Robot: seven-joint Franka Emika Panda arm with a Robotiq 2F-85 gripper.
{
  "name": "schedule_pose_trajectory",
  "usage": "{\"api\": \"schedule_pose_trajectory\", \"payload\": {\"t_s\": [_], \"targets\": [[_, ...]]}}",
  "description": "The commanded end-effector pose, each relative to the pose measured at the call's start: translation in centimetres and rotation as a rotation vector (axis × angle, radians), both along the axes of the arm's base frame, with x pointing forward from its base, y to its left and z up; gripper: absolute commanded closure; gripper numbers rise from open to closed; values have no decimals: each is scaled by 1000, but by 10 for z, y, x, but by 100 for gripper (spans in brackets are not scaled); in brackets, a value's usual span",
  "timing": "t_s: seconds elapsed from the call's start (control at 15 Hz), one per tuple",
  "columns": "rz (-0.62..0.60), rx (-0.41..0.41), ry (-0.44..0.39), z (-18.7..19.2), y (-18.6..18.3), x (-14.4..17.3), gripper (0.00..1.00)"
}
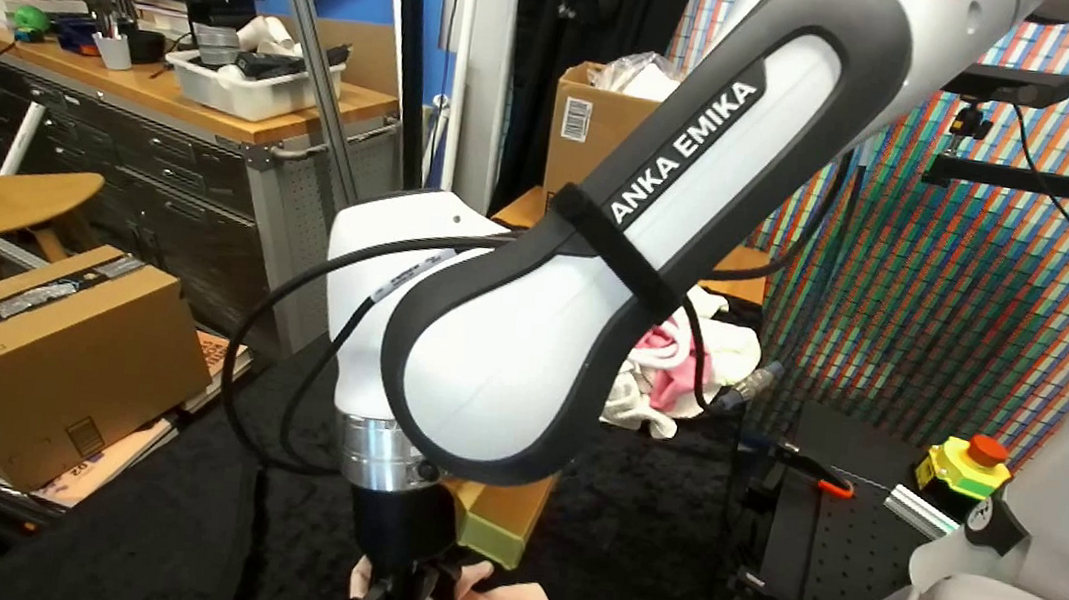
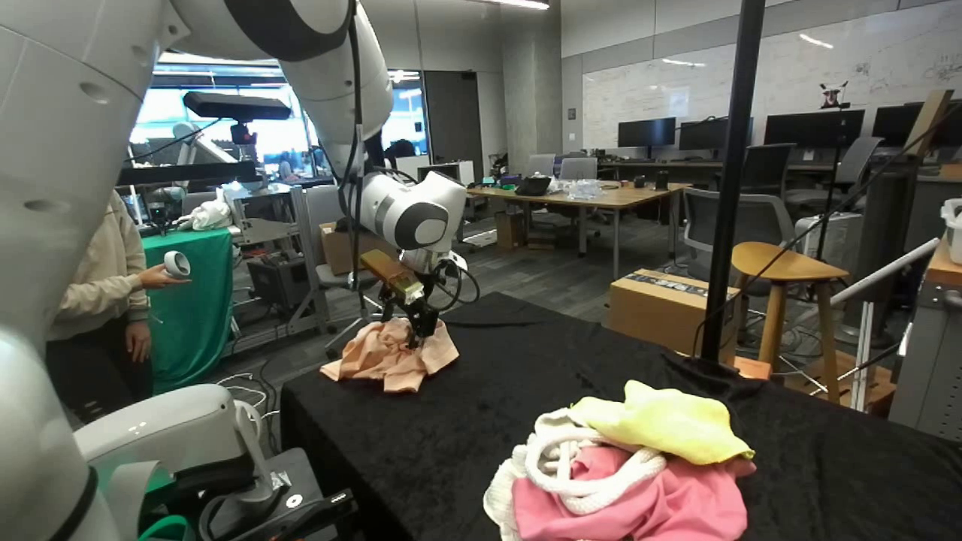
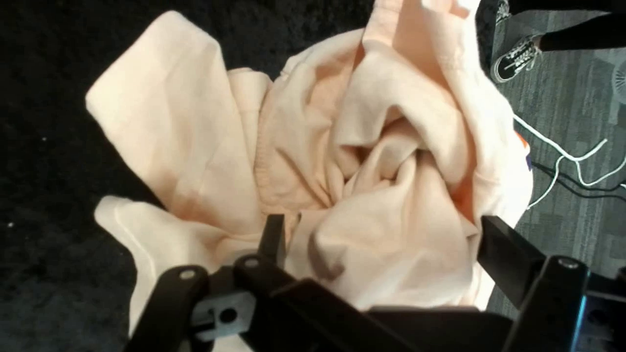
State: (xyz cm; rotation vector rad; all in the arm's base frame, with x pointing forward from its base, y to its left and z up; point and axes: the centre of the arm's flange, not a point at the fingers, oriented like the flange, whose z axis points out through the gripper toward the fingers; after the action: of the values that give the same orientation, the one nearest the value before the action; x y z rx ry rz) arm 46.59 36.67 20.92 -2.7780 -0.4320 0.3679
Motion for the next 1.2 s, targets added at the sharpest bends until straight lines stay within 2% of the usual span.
{"api": "schedule_pose_trajectory", "payload": {"t_s": [0.0,0.47,0.87,1.13], "targets": [[-29,26,58,-1,-1,12,0],[-62,40,104,-9,-4,21,0],[-87,112,87,-11,-6,30,0],[-93,128,90,-13,-9,33,0]]}}
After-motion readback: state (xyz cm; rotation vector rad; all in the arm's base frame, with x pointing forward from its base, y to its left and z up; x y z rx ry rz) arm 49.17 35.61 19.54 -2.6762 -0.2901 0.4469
